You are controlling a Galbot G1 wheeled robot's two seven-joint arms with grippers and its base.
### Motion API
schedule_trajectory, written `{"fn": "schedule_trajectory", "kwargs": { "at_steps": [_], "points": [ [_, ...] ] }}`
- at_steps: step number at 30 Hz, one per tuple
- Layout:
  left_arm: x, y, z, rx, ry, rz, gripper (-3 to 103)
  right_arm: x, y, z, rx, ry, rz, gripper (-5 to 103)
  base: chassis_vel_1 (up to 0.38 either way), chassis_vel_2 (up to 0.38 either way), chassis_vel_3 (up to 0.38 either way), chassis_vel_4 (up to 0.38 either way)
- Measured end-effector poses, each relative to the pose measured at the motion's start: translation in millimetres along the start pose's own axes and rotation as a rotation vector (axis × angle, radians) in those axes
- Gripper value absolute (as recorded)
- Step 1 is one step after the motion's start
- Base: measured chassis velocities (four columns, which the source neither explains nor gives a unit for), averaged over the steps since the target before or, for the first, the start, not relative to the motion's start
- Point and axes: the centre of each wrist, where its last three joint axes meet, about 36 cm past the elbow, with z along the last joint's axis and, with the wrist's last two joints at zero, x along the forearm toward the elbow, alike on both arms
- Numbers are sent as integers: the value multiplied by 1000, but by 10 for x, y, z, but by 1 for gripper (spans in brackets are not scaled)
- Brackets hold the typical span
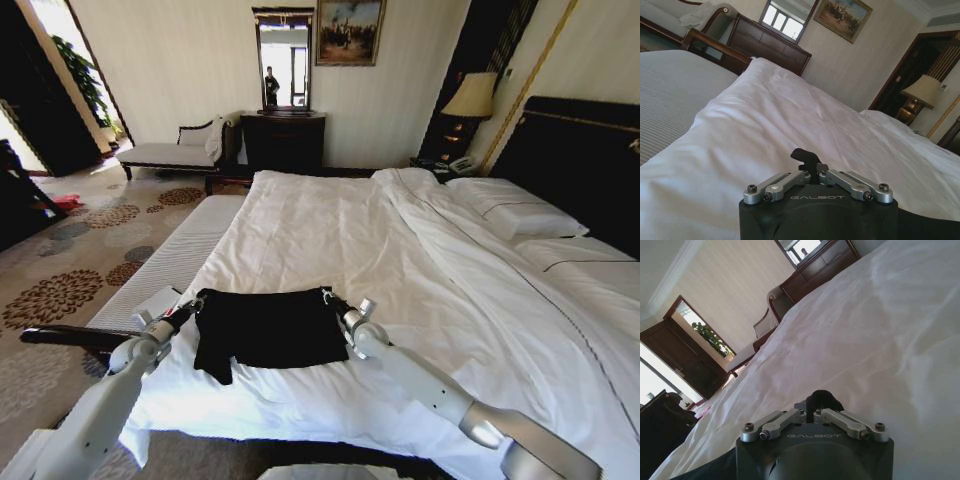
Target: Fold the clothes on the bed.
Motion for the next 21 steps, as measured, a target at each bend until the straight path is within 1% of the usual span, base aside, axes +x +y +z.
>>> {"fn": "schedule_trajectory", "kwargs": {
  "at_steps": [5,9,10,12,15,17,18,20,21],
  "points": [
    [-135,46,-94,-6,-18,1,2,-42,11,-108,-5,-45,-18,1,0,0,0,0],
    [-363,24,-292,16,-72,22,2,-128,58,-241,-18,-103,-41,1,0,0,0,0],
    [-426,3,-321,27,-90,38,2,-145,68,-260,-21,-115,-47,1,0,0,0,0],
    [-458,-7,-327,32,-99,48,2,-157,76,-268,-24,-124,-51,1,0,0,0,0],
    [-567,-29,-248,37,-148,121,2,-196,136,-271,-41,-169,-69,1,0,0,0,0],
    [-570,-25,-228,37,-154,131,2,-191,141,-269,-44,-174,-70,1,0,0,0,0],
    [-559,-1,-153,37,-165,159,2,-160,144,-257,-47,-180,-72,1,0,0,0,0],
    [-498,66,-50,33,-181,192,2,-59,120,-237,-43,-183,-70,1,0,0,0,0],
    [-451,110,-5,26,-191,227,2,5,100,-225,-37,-181,-69,1,0,0,0,0]
  ]
}}
